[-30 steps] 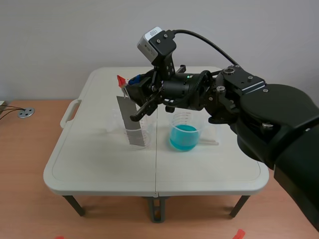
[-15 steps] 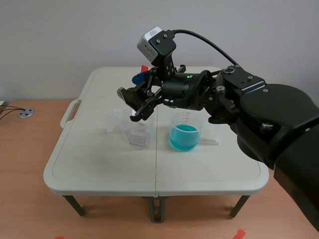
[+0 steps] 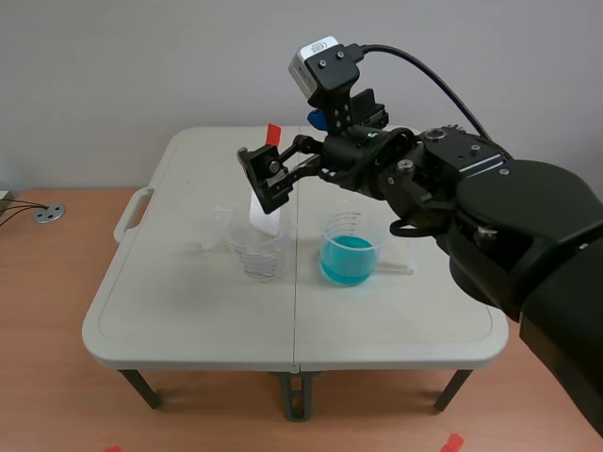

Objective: Hold the metal plate by the orange handle, dip it into the blue solution, take it out and point at it, then put the plate back in the beaker on the left.
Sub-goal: 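Return to the home posture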

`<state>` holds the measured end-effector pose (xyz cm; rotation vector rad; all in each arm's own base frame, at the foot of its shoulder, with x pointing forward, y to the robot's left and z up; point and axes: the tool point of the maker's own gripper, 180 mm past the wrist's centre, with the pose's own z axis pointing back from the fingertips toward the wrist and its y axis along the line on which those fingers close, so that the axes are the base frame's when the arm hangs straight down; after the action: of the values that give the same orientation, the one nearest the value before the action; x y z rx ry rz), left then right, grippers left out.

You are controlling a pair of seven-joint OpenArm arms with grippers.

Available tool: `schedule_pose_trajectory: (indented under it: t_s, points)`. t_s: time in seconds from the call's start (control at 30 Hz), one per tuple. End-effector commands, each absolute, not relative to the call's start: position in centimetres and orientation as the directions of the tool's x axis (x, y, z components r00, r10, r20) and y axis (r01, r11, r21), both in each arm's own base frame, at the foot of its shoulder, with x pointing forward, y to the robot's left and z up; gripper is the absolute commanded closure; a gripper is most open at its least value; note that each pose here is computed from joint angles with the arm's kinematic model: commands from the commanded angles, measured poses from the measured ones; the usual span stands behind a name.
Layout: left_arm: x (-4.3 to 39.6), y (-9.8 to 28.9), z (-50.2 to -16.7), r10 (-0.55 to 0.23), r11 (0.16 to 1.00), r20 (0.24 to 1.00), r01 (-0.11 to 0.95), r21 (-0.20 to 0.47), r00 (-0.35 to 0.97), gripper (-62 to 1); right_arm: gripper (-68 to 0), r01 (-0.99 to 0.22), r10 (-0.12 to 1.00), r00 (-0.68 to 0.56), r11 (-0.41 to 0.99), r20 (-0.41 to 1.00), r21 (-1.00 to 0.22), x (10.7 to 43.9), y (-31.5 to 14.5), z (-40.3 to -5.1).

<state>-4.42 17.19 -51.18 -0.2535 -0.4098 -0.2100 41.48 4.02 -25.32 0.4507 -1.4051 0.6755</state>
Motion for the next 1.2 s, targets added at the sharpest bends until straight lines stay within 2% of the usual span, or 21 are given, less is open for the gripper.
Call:
schedule_pose_trajectory:
  t_s: [0.0,0.13,0.17,0.33,0.5,0.67,0.93,1.17]
  points:
    - [-4.9,16.9,-51.0,-0.138,0.946,0.416,0.244,-0.212,0.899,-62.3,-66.4,-0.652,0.155,-0.005,0.749,0.988,-0.121,42.2,3.2,-24.1]
    - [-4.8,16.5,-51.0,-0.129,0.946,0.423,0.238,-0.218,0.897,-62.3,-66.4,-0.644,0.176,0.004,0.753,0.984,-0.132,42.1,2.1,-24.8]
    - [-4.2,16.4,-50.8,-0.122,0.946,0.447,0.240,-0.217,0.886,-62.3,-66.4,-0.643,0.181,0.008,0.754,0.984,-0.133,42.0,1.9,-25.0]
    - [1.1,17.2,-48.3,-0.050,0.958,0.621,0.213,-0.191,0.783,-62.3,-66.4,-0.633,0.182,0.036,0.765,0.983,-0.118,40.8,0.2,-26.2]
    - [7.8,18.4,-43.9,-0.059,0.962,0.786,0.245,-0.120,0.616,-62.3,-66.3,-0.597,0.142,0.009,0.795,0.990,-0.108,39.3,-2.4,-25.2]
    - [13.6,17.0,-38.2,-0.071,0.950,0.899,0.304,-0.071,0.431,-62.3,-66.3,-0.573,0.142,-0.036,0.808,0.989,-0.137,37.2,-4.5,-23.4]
    - [18.2,13.1,-30.3,-0.118,0.902,0.976,0.431,0.029,0.181,-62.3,-66.3,-0.533,0.159,-0.055,0.830,0.986,-0.164,33.4,-7.5,-22.0]
    - [20.9,11.5,-27.0,-0.142,0.877,0.988,0.470,0.100,0.054,-62.3,-66.3,-0.491,0.166,-0.021,0.857,0.986,-0.155,30.6,-9.6,-22.1]
